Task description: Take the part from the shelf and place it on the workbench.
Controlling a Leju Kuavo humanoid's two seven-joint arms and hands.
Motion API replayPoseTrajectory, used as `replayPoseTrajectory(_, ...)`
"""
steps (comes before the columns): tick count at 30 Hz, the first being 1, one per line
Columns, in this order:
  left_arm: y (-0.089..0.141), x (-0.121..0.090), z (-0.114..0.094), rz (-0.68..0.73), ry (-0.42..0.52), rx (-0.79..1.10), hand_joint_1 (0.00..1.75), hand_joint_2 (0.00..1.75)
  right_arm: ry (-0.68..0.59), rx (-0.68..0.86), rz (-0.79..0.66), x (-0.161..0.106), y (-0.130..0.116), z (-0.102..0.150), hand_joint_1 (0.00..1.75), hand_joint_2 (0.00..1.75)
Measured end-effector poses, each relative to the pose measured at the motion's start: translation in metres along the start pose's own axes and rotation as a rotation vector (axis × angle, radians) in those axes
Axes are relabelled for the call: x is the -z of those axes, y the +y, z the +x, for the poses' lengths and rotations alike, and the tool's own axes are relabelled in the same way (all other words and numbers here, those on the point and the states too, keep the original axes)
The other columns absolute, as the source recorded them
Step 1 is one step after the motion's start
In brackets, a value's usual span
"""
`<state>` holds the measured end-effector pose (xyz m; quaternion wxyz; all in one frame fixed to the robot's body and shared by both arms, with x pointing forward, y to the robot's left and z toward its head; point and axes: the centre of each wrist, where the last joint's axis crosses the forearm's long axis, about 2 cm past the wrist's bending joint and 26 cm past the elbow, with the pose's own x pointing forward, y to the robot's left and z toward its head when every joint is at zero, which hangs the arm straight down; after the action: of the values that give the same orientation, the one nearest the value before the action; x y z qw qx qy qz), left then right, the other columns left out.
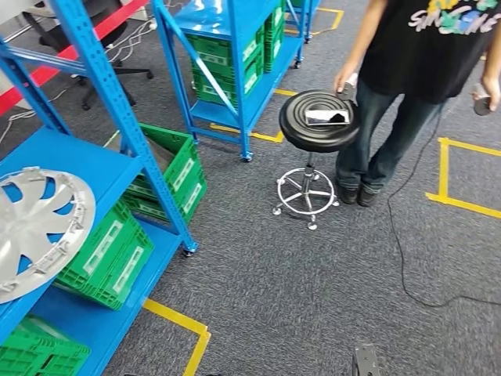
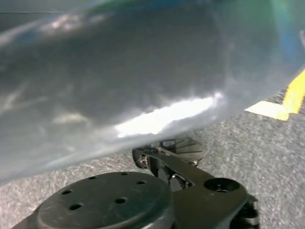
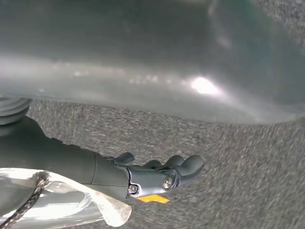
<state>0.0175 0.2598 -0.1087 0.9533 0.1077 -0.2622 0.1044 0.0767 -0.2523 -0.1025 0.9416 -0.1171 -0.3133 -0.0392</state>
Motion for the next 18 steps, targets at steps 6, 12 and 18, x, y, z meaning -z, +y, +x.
replayPoseTrajectory(6, -0.0001, 0.0007, 0.0013, 0.000, -0.003, -0.001, 0.00, 0.00, -0.006, 0.001, 0.000, 0.0014, 0.0005, 0.0029, 0.00, 0.00)
replayPoseTrajectory(12, -0.0005, 0.0004, 0.0009, -0.002, -0.003, 0.003, 0.00, 0.00, -0.013, 0.001, 0.004, 0.0021, 0.0013, 0.0049, 0.00, 0.00)
replayPoseTrajectory(18, -0.0007, 0.0008, 0.0018, -0.004, -0.004, 0.002, 0.00, 0.00, -0.009, -0.003, 0.006, 0.0012, 0.0011, 0.0031, 0.00, 0.00)
